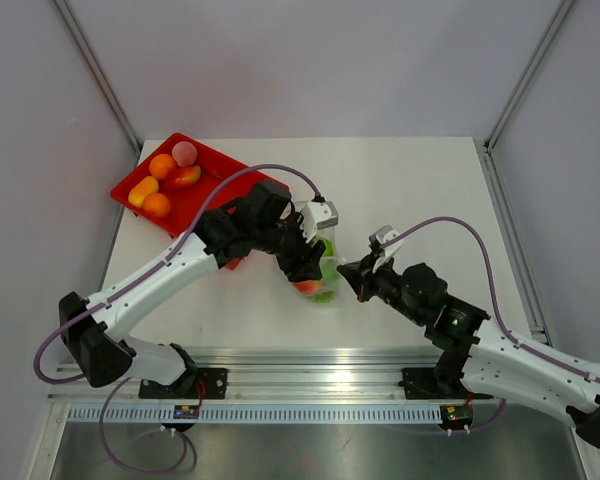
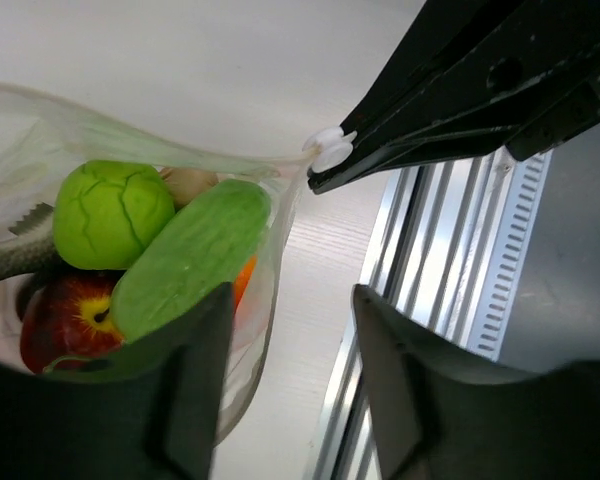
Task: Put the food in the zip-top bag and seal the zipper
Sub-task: Zip the zipper food storage bag at the center of the board.
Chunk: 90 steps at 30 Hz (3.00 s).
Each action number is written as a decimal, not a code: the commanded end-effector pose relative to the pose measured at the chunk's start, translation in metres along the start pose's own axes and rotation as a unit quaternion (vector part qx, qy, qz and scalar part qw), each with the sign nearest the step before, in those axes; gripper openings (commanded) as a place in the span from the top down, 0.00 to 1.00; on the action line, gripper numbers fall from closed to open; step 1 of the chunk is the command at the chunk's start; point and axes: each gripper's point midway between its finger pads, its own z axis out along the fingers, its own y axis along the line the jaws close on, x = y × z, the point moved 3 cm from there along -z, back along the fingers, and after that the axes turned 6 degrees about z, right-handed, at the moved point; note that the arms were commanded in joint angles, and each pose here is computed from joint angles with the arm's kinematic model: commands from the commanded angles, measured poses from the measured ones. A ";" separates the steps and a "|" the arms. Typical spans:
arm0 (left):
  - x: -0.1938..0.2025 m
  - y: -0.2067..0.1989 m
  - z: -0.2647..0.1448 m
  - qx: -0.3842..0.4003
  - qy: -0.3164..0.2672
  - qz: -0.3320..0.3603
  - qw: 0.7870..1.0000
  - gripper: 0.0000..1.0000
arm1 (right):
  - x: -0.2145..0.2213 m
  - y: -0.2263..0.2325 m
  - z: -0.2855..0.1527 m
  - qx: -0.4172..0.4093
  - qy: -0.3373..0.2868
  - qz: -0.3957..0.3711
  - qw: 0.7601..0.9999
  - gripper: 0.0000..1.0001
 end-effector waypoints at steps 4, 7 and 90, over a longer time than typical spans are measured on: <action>-0.052 0.006 -0.049 -0.047 -0.093 0.048 0.993 0.23 | -0.024 0.004 -0.008 -0.015 -0.037 -0.037 0.999 1.00; -0.090 0.006 -0.060 -0.034 -0.145 0.106 0.983 0.24 | -0.028 0.003 -0.009 -0.015 -0.036 -0.065 0.997 1.00; -0.033 0.008 0.020 0.156 -0.051 0.208 0.964 1.00 | -0.069 -0.025 -0.058 0.071 -0.118 -0.072 0.988 1.00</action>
